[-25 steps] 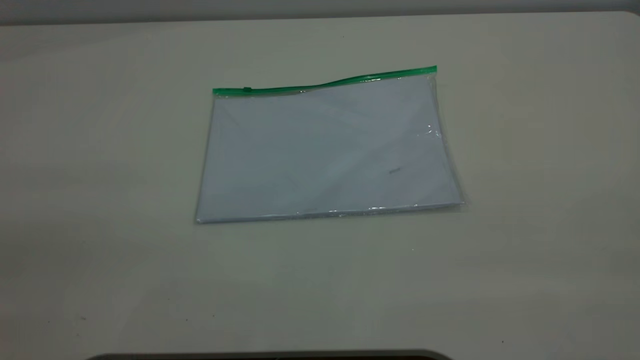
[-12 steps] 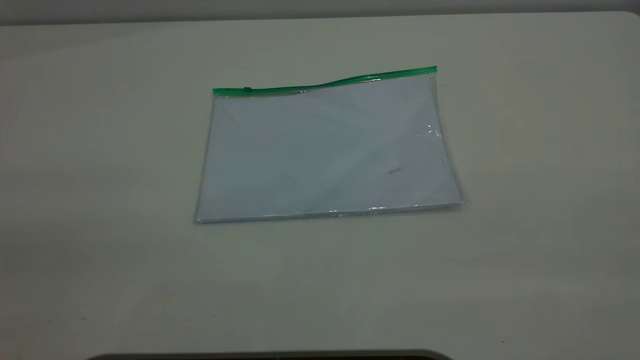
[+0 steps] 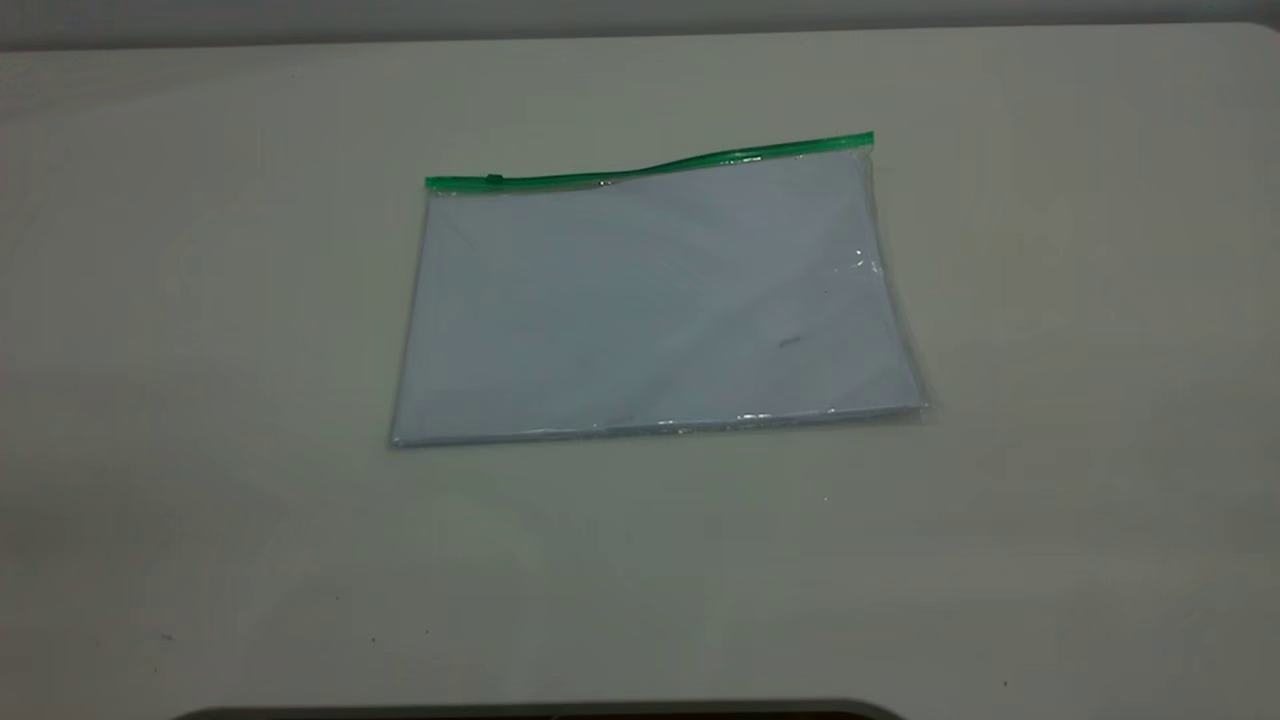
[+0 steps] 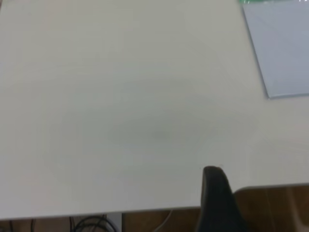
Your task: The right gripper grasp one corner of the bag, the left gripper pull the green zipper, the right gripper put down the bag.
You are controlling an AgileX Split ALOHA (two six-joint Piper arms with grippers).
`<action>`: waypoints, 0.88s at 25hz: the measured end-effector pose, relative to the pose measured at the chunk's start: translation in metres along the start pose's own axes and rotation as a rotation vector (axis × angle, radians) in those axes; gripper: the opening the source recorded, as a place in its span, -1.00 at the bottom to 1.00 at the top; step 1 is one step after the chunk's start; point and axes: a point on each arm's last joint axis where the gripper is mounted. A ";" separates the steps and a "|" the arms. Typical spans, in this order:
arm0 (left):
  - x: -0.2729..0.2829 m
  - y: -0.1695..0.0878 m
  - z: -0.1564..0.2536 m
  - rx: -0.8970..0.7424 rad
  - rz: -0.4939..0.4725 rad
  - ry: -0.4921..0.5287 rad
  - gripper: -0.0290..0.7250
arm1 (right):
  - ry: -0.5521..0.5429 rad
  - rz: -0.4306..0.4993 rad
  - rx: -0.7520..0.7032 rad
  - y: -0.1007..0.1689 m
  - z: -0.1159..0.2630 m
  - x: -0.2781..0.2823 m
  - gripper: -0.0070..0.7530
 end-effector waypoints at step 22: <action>0.001 0.000 0.001 0.021 -0.003 -0.009 0.46 | 0.000 0.000 0.000 0.000 0.000 0.000 0.58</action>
Point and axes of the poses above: a point on each arm's last joint axis where the gripper is mounted, x pointing back along that axis away from the gripper, y along the wrist's bending axis when the last joint is at zero, z = x × y, and after that the axes turned 11 degrees about -x, right-handed
